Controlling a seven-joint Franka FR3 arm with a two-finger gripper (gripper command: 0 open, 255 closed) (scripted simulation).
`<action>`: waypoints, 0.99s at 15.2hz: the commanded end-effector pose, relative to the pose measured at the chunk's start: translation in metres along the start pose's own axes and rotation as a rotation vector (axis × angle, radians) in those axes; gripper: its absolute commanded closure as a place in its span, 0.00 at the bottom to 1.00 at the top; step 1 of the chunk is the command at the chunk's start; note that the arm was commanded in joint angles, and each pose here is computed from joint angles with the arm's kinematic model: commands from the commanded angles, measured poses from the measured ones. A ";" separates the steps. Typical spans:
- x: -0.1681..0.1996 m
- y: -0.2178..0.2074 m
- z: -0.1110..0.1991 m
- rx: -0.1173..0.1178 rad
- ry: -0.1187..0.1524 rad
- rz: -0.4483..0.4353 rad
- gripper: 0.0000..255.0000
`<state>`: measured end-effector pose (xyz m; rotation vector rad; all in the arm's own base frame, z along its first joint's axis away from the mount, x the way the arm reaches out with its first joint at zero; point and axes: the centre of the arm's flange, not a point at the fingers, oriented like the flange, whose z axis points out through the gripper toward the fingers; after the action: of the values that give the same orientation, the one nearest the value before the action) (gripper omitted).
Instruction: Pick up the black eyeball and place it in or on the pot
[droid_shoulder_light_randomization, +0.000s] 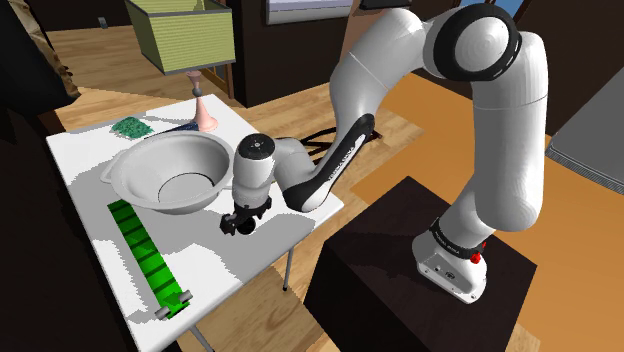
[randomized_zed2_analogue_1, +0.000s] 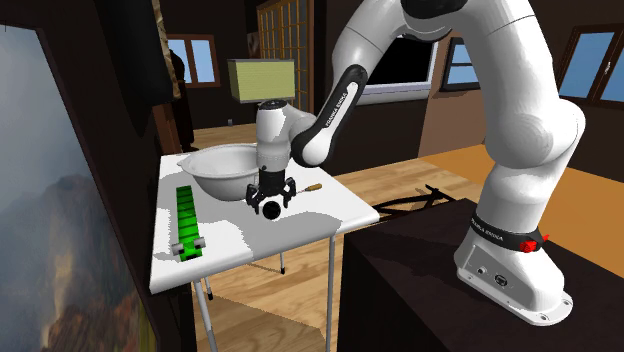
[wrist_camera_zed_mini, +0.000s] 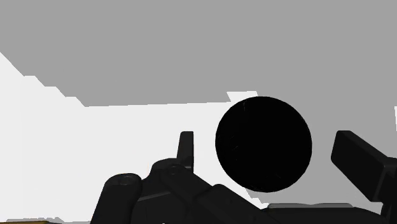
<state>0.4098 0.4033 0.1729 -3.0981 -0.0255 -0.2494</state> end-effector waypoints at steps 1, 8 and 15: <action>0.000 0.000 0.000 0.000 0.000 0.000 0.00; 0.000 0.000 0.000 0.000 0.000 0.000 1.00; 0.002 0.000 -0.010 0.000 0.000 0.000 1.00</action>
<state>0.4099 0.4032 0.1789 -3.0981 -0.0255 -0.2495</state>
